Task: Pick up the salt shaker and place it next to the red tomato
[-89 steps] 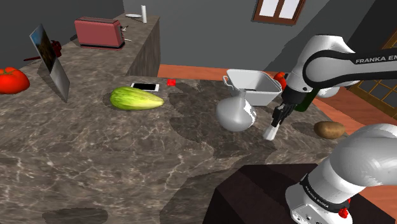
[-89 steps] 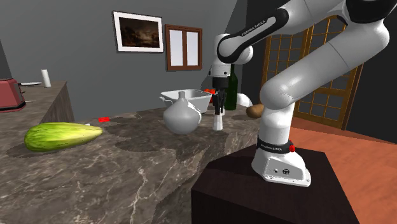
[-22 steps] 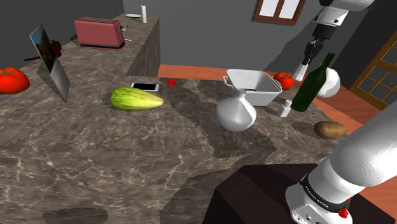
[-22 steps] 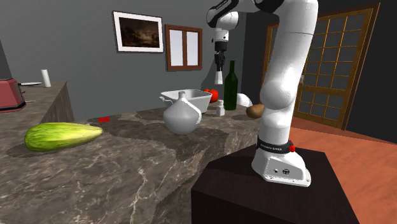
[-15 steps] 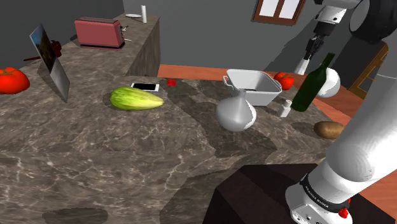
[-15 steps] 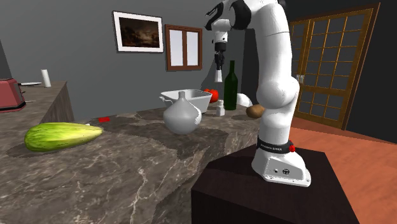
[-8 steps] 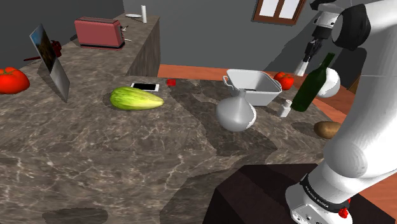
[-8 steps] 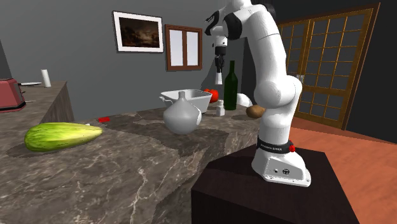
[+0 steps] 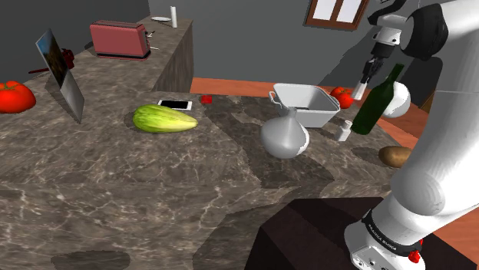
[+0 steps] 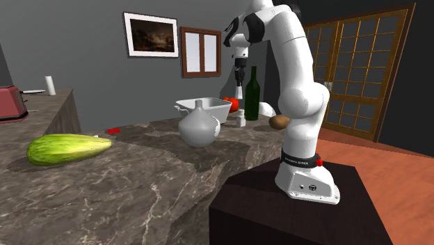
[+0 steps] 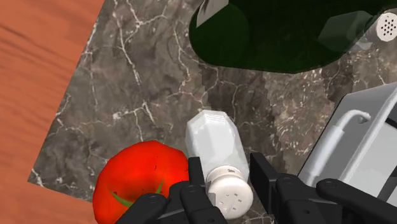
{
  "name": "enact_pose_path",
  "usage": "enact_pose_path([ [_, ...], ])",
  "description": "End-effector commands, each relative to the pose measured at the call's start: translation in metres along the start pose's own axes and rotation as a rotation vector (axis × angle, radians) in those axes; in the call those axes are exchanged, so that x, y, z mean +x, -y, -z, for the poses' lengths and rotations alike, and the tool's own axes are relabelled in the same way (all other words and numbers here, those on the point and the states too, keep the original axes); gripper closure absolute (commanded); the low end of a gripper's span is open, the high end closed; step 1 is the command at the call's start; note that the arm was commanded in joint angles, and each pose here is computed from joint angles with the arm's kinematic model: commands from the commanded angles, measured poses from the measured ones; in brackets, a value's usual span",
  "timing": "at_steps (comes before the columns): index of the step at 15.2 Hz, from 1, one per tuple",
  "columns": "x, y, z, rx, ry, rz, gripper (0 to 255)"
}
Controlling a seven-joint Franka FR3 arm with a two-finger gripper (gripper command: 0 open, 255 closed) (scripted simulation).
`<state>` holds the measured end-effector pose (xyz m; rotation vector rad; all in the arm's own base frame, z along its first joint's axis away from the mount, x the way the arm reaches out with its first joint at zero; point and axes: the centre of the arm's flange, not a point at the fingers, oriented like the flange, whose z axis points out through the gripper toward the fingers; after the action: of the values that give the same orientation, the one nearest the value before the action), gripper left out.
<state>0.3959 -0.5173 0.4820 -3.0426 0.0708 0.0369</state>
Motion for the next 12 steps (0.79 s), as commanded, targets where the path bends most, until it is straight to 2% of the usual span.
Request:
enact_pose_path([
  [1,0.0,-0.002,-0.01,0.0,-0.001,0.0,255],
  [12,0.001,-0.008,-0.067,0.0,-0.001,0.0,255],
])
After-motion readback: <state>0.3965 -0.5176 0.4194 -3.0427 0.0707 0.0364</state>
